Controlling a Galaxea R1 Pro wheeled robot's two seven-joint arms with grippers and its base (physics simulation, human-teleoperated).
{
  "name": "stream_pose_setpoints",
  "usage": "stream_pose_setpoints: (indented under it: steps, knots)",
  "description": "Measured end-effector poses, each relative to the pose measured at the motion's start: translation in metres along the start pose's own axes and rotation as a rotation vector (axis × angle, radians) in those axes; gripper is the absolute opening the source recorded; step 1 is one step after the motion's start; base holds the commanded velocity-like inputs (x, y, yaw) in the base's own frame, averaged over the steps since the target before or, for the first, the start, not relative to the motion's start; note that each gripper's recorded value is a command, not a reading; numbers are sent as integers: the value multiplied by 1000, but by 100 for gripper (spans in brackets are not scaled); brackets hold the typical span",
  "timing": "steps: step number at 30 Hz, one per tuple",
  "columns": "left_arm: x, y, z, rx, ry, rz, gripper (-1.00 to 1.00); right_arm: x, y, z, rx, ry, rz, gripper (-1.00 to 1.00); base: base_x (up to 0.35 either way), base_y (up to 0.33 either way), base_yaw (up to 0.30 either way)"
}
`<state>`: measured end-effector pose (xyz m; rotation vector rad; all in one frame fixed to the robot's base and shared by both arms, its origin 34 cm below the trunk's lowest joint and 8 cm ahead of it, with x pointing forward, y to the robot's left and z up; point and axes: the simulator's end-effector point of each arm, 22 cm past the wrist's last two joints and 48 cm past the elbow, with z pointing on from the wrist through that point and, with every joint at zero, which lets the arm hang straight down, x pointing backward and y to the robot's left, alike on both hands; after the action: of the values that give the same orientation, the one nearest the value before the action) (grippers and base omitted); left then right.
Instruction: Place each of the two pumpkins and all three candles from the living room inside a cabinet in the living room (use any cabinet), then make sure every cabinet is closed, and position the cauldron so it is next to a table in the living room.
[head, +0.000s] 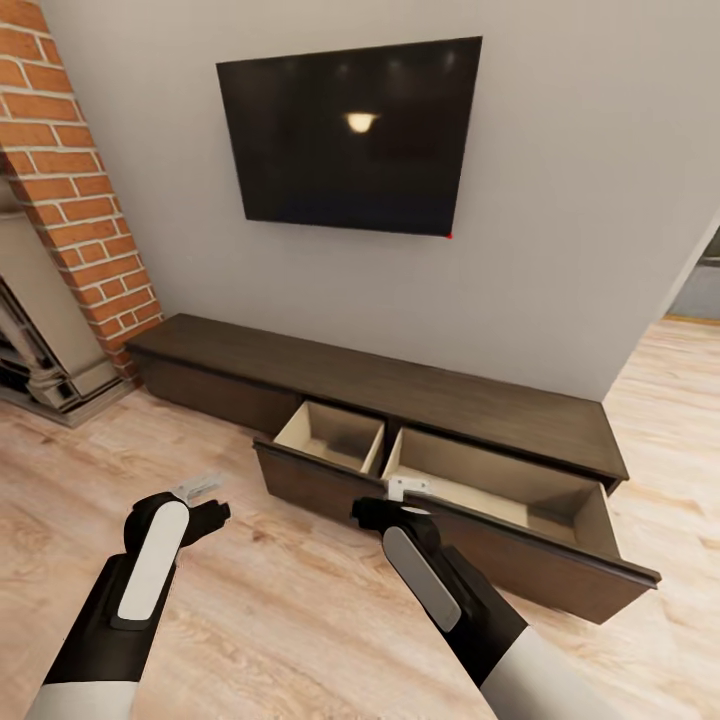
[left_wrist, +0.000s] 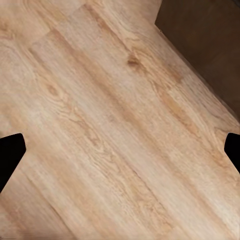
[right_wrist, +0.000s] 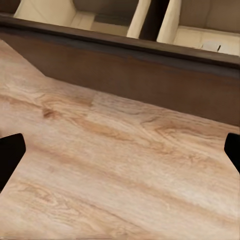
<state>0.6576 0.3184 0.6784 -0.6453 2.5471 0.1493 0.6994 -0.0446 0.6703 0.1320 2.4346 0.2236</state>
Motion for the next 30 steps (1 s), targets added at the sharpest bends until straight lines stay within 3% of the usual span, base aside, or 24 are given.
stream_pose_setpoints:
  steps: [30]
  knots:
    - [1,-2,0,4,4,1,100,0,0,0,-2,-1,-3,100,-87,0,287]
